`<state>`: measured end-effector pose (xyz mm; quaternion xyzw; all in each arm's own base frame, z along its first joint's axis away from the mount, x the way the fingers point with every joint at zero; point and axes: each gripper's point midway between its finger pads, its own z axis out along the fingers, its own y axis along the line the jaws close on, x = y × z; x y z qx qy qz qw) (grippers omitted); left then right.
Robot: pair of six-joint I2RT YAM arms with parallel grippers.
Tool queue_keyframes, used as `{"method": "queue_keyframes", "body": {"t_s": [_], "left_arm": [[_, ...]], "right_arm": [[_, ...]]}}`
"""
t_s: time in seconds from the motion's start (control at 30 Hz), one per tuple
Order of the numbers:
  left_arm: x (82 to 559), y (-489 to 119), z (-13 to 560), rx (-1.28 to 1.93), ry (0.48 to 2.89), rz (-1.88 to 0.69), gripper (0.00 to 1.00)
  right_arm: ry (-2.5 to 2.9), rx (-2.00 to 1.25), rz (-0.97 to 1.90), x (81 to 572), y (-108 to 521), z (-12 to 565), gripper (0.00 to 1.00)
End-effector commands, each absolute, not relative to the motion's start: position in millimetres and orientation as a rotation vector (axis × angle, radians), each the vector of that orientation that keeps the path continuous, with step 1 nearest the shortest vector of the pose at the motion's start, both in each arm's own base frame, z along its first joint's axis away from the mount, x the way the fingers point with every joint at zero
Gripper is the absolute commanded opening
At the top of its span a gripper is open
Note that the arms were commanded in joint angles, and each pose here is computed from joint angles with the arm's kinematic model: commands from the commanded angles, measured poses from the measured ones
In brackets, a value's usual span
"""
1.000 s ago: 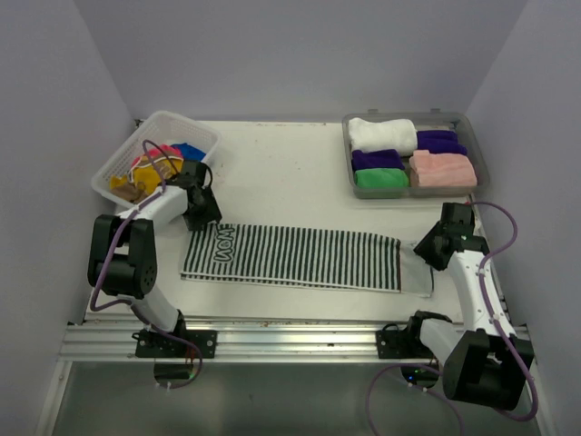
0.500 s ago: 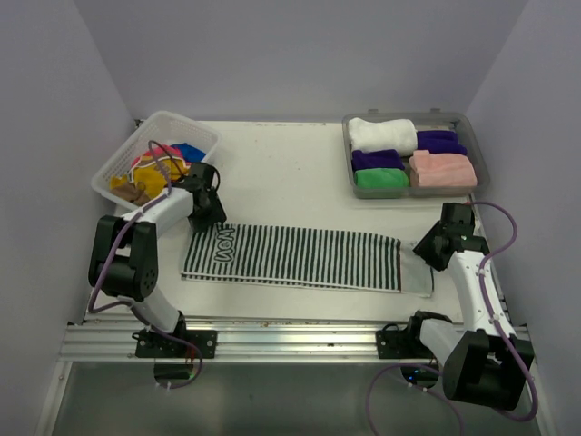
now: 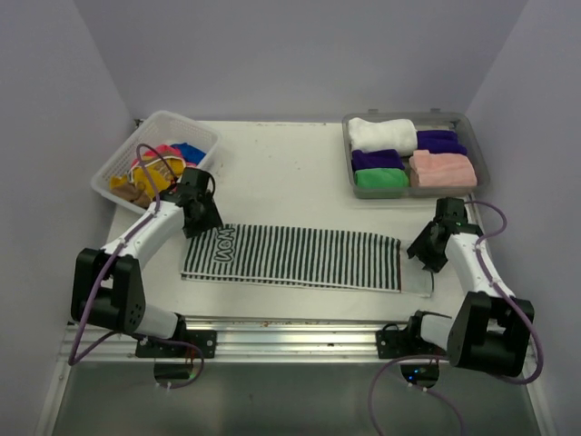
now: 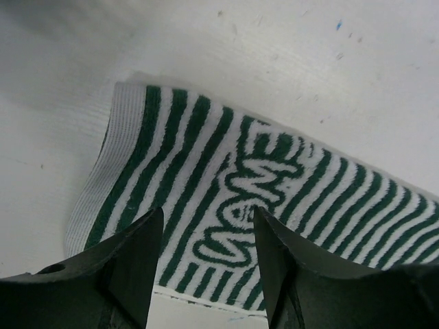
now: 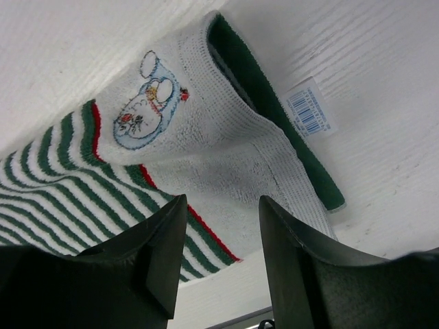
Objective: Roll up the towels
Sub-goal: Fold the towel
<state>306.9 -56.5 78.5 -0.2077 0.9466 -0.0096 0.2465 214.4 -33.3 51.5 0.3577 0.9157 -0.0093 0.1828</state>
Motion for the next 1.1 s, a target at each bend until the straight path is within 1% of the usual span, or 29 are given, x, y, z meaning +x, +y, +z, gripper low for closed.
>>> {"method": "queue_keyframes", "body": {"t_s": [0.0, 0.33, 0.4, 0.43, 0.47, 0.53, 0.57, 0.63, 0.67, 0.77, 0.93, 0.97, 1.03, 1.07], "left_arm": [[295, -53, 64, -0.572, 2.633, 0.0, 0.59], [296, -63, 53, -0.552, 2.666, -0.061, 0.58], [295, -65, 48, -0.55, 2.677, -0.071, 0.58], [295, -66, 47, -0.552, 2.682, -0.075, 0.58], [293, -66, 44, -0.552, 2.688, -0.074, 0.58], [292, -65, 41, -0.549, 2.693, -0.071, 0.58], [293, -65, 39, -0.549, 2.694, -0.07, 0.58], [290, -67, 33, -0.546, 2.709, -0.08, 0.58], [288, -68, 30, -0.548, 2.72, -0.083, 0.57], [283, -77, 19, -0.539, 2.746, -0.128, 0.57], [275, -109, 3, -0.495, 2.787, -0.201, 0.56], [269, -122, -2, -0.454, 2.815, -0.215, 0.56], [264, -153, -1, -0.417, 2.85, -0.375, 0.56], [258, -168, -4, -0.367, 2.872, -0.405, 0.56]], "right_arm": [[2.635, 0.998, -0.014, 225, -32, 48, 0.5], [2.721, 1.026, -0.022, 225, -30, 8, 0.47], [2.749, 1.033, -0.009, 222, -27, -2, 0.42], [2.744, 1.03, 0.006, 224, -26, -5, 0.39], [2.753, 1.035, 0.006, 221, -25, -10, 0.32], [2.746, 1.038, 0.008, 222, -25, -12, 0.22], [2.739, 1.033, 0.003, 223, -26, -11, 0.12], [2.719, 1.034, -0.016, 224, -29, -6, 0.03], [2.705, 1.037, -0.04, 224, -33, -3, 0.0], [2.63, 1.032, -0.09, 229, -42, 19, 0.0], [2.468, 1.006, -0.154, 233, -57, 78, 0.0], [2.426, 0.996, -0.152, 238, -60, 94, 0.0], [2.371, 0.969, -0.149, 238, -62, 118, 0.0], [2.334, 0.954, -0.13, 244, -62, 135, 0.0]]}}
